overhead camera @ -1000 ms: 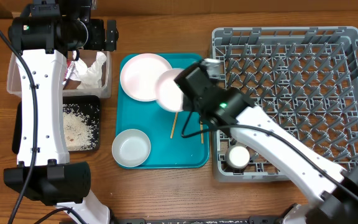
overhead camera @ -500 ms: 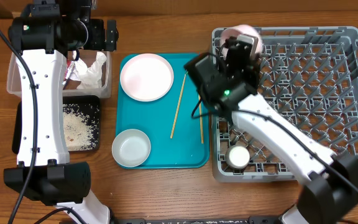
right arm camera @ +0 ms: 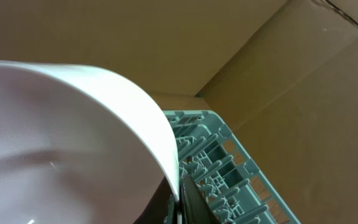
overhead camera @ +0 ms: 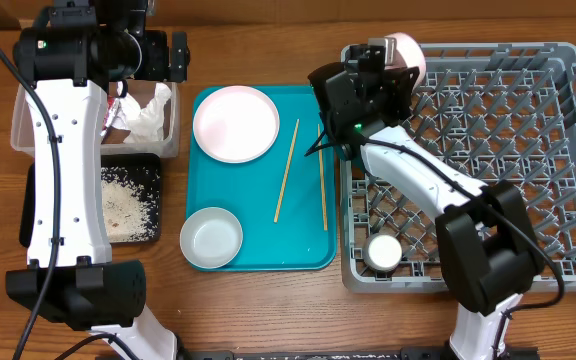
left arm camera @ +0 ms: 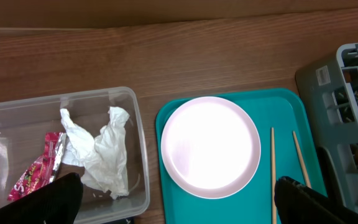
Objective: Sort waste into correct bins and load items into the dishwasher
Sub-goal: 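Set the pink bowl into the back of the dish rack and release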
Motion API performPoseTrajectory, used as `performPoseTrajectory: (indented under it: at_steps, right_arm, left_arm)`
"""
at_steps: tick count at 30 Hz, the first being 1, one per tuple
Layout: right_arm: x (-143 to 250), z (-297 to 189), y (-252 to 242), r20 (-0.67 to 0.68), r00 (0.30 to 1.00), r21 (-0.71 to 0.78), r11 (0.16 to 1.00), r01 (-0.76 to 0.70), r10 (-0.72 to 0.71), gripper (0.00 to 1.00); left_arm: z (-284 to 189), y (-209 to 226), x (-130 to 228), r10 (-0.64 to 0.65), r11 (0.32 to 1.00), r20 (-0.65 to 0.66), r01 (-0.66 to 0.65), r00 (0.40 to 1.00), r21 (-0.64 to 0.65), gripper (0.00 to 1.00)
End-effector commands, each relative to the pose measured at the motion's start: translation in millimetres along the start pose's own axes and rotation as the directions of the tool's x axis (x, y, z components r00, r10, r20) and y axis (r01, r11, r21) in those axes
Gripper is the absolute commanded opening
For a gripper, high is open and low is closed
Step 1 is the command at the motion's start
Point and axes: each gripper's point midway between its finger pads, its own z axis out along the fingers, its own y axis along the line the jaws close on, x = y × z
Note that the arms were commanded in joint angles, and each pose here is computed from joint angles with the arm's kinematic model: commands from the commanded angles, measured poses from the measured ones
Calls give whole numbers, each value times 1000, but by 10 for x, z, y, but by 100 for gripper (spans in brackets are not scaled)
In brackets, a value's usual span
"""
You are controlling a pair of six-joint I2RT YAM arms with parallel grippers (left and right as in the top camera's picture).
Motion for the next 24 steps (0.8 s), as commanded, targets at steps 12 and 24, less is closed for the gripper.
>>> performPoseTrajectory:
  at_steps: [12, 24]
  right_arm:
    - [193, 67, 236, -20, 993, -6, 993, 117, -117, 4]
    - [138, -681, 707, 92, 981, -186, 964, 188, -173, 59]
  left_arm:
    - [-17, 7, -46, -3, 1000, 14, 3, 1000, -7, 100]
    - [-17, 8, -46, -3, 1000, 14, 3, 1000, -7, 100]
